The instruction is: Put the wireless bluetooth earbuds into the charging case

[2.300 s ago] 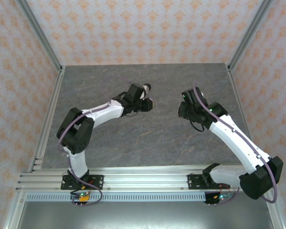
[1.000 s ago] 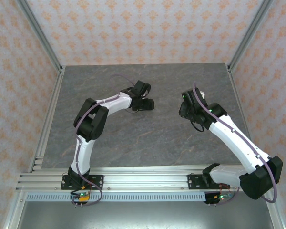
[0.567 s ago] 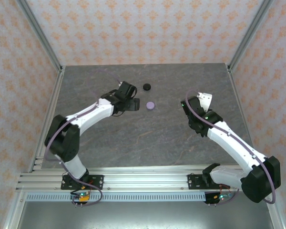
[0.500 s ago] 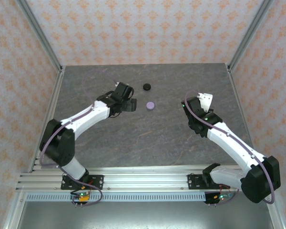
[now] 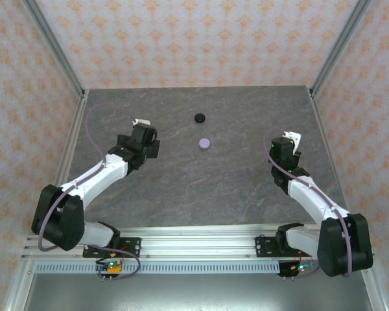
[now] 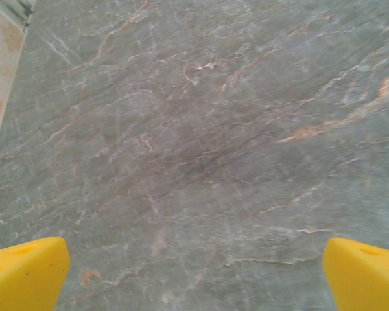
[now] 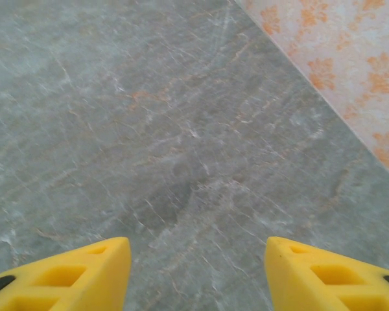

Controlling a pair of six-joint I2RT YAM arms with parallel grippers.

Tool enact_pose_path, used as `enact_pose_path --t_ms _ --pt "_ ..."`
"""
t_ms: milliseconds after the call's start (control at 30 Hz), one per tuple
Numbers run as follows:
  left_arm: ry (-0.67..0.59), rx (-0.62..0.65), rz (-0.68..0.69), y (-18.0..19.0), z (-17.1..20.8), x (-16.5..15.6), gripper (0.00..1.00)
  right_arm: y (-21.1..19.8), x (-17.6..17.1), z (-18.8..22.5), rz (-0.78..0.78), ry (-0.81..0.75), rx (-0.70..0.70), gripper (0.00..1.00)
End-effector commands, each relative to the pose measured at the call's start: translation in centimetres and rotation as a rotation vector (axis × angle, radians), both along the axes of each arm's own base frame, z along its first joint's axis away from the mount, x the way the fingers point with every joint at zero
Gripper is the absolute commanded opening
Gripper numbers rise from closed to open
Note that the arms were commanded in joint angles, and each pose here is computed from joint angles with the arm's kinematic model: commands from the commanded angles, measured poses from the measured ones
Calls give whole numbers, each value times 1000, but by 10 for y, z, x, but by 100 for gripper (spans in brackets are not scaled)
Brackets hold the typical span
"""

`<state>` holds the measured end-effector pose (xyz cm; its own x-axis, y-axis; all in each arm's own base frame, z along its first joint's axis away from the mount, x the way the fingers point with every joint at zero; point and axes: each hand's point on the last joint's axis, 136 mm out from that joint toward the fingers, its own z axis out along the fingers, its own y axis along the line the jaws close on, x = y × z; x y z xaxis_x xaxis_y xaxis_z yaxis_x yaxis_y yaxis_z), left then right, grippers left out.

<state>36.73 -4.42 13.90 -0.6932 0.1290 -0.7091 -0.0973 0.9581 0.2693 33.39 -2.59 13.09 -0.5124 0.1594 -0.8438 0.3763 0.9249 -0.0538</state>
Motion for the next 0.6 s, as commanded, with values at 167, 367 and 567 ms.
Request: enact_pose_path --t_ms 167,367,567 --pt "-145 -51 -123 11 -16 17 100 12 28 -2 115 -127 58 61" --pt "-228 -104 -179 11 -23 21 100 17 37 -7 170 -206 45 63" --pt "-294 -159 -177 23 -27 18 100 16 46 -14 195 -205 33 63"
